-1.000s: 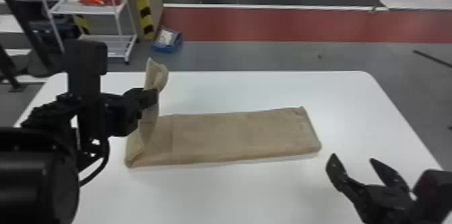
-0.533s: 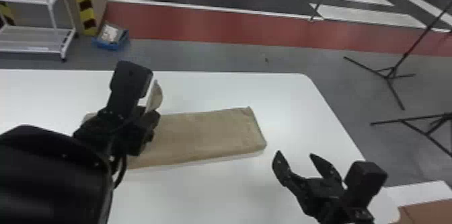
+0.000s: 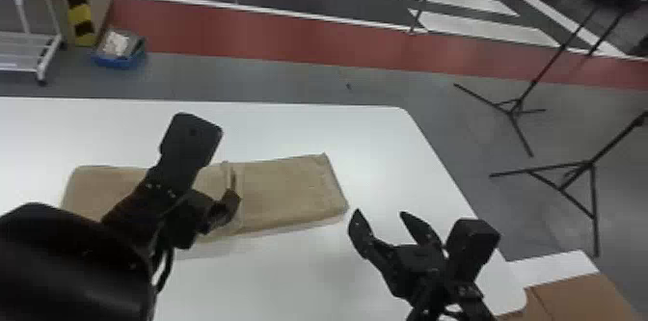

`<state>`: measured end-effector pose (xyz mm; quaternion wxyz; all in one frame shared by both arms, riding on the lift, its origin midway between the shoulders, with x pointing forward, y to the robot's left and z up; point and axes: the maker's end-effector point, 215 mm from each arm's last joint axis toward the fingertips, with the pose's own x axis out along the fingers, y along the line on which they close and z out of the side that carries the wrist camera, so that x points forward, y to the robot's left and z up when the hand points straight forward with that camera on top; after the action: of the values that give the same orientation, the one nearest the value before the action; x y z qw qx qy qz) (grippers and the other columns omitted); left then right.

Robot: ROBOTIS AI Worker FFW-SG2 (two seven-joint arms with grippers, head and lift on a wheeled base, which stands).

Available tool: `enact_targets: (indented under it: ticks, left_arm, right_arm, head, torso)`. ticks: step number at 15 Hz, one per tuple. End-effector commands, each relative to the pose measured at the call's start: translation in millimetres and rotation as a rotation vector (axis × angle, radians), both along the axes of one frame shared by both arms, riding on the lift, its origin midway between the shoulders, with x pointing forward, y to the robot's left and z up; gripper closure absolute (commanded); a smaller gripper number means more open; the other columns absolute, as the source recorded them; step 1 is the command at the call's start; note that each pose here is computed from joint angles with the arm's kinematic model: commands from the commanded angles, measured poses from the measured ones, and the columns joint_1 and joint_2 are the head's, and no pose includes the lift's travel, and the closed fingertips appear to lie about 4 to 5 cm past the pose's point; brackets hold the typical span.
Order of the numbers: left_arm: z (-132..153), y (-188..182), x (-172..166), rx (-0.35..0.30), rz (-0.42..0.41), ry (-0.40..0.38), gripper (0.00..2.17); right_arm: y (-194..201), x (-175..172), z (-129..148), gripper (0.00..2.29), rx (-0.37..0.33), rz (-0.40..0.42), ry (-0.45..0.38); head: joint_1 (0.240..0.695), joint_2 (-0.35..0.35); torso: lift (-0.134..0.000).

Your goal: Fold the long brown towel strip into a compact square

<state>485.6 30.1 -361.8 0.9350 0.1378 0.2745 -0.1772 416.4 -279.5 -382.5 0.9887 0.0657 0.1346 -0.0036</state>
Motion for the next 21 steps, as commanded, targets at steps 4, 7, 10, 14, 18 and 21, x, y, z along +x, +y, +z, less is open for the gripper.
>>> enact_targets:
  ticks: [4, 7, 10, 14, 18, 21]
  left_arm:
    - [10, 137, 10, -0.123, 0.249, -0.174, 0.02]
    - [8, 211, 6, -0.195, 0.365, -0.239, 0.02]
    - [3, 239, 8, -0.241, 0.393, -0.298, 0.02]
    - [-1, 244, 5, -0.3, 0.388, -0.381, 0.02]
    - [-9, 253, 0, -0.35, 0.42, -0.418, 0.02]
    - [-13, 250, -2, -0.377, 0.416, -0.414, 0.02]
  right_arm:
    - [86, 54, -15, 0.1, 0.034, 0.191, 0.069]
    - [131, 71, -13, 0.11, 0.039, 0.284, 0.065]
    - [166, 78, -16, 0.11, 0.046, 0.356, 0.067]
    - [200, 88, -29, 0.11, -0.002, 0.436, 0.087]
    - [207, 91, -45, 0.12, -0.017, 0.448, 0.118]
    - [204, 93, -61, 0.13, -0.04, 0.447, 0.146]
  head:
    - [0.695, -0.181]
    - [0.695, -0.018]
    - [0.695, 0.118]
    - [0.695, 0.184]
    - [0.695, 0.224]
    - [0.695, 0.23]
  torso:
    - [-0.126]
    - [-0.126]
    - [-0.126]
    - [-0.126]
    - [-0.126]
    - [-0.126]
